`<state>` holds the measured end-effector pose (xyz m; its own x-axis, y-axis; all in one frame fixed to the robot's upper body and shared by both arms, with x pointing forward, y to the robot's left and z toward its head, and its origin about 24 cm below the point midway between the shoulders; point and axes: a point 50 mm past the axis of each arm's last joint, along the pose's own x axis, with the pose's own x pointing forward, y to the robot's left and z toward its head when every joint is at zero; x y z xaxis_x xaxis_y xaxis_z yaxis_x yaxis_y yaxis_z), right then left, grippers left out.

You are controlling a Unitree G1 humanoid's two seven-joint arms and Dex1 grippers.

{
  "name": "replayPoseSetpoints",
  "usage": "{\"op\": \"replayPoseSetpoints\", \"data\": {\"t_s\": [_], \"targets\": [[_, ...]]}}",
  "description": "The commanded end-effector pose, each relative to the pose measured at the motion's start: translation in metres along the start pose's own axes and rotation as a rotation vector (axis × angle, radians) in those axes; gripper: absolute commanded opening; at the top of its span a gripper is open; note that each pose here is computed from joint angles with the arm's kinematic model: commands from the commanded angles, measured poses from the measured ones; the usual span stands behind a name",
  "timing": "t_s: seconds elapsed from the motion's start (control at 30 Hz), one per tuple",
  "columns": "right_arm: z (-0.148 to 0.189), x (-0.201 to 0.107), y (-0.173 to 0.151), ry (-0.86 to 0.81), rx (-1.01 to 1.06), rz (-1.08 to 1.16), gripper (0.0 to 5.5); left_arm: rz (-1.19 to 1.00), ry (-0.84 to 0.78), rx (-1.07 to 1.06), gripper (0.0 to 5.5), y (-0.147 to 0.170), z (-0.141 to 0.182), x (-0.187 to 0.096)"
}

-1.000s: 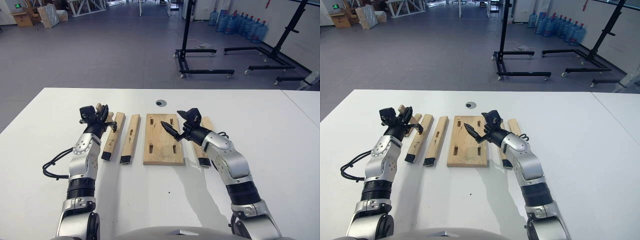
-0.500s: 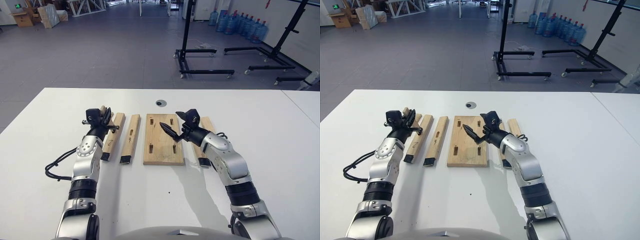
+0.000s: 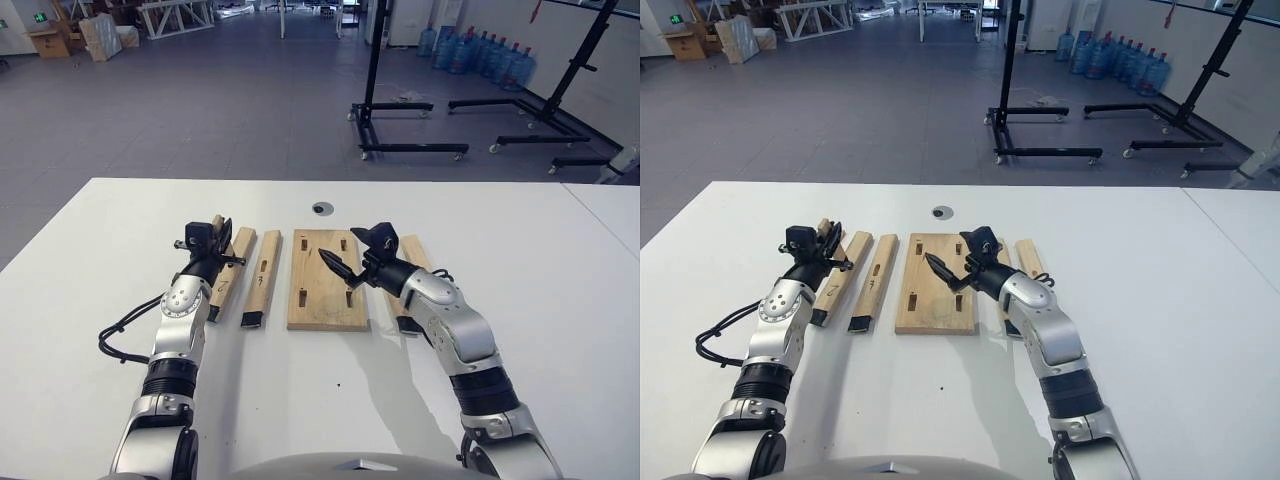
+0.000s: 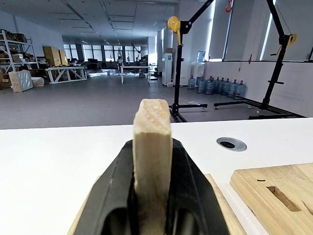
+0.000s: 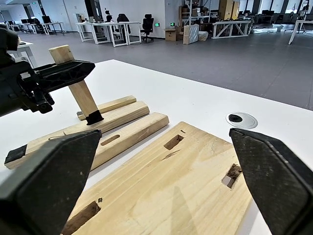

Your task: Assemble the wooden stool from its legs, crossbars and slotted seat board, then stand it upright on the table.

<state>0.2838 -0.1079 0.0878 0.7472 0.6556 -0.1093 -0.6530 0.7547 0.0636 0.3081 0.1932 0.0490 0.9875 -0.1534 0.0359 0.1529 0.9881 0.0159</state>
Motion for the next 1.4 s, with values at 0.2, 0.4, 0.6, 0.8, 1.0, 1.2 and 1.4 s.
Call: {"op": "replayPoseSetpoints", "data": {"t_s": [0.2,0.4,0.6,0.8,1.0,1.2,1.4], "targets": [[0.000,0.000,0.002,-0.003,-0.014,0.000,4.81,-0.040,0.243,-0.008,0.39,-0.006,-0.041,-0.014],[0.000,0.001,0.003,-0.005,-0.012,0.001,4.81,-0.035,0.255,-0.009,0.75,-0.006,-0.044,-0.015],[0.001,0.003,0.004,-0.009,-0.010,0.006,4.81,-0.007,0.234,-0.028,1.59,-0.003,-0.039,-0.013],[0.002,0.003,0.004,-0.012,-0.010,0.003,4.81,0.023,0.162,-0.033,2.48,0.002,-0.019,-0.009],[0.003,0.006,0.004,-0.014,-0.009,0.006,4.81,0.023,-0.073,0.062,2.68,0.003,0.073,-0.001],[0.003,0.006,0.005,-0.021,-0.005,0.002,4.81,-0.022,-0.250,0.106,2.68,-0.015,0.165,0.012],[0.005,0.008,0.005,-0.024,-0.007,0.004,4.81,-0.026,-0.191,0.139,2.68,-0.024,0.186,0.043]]}}
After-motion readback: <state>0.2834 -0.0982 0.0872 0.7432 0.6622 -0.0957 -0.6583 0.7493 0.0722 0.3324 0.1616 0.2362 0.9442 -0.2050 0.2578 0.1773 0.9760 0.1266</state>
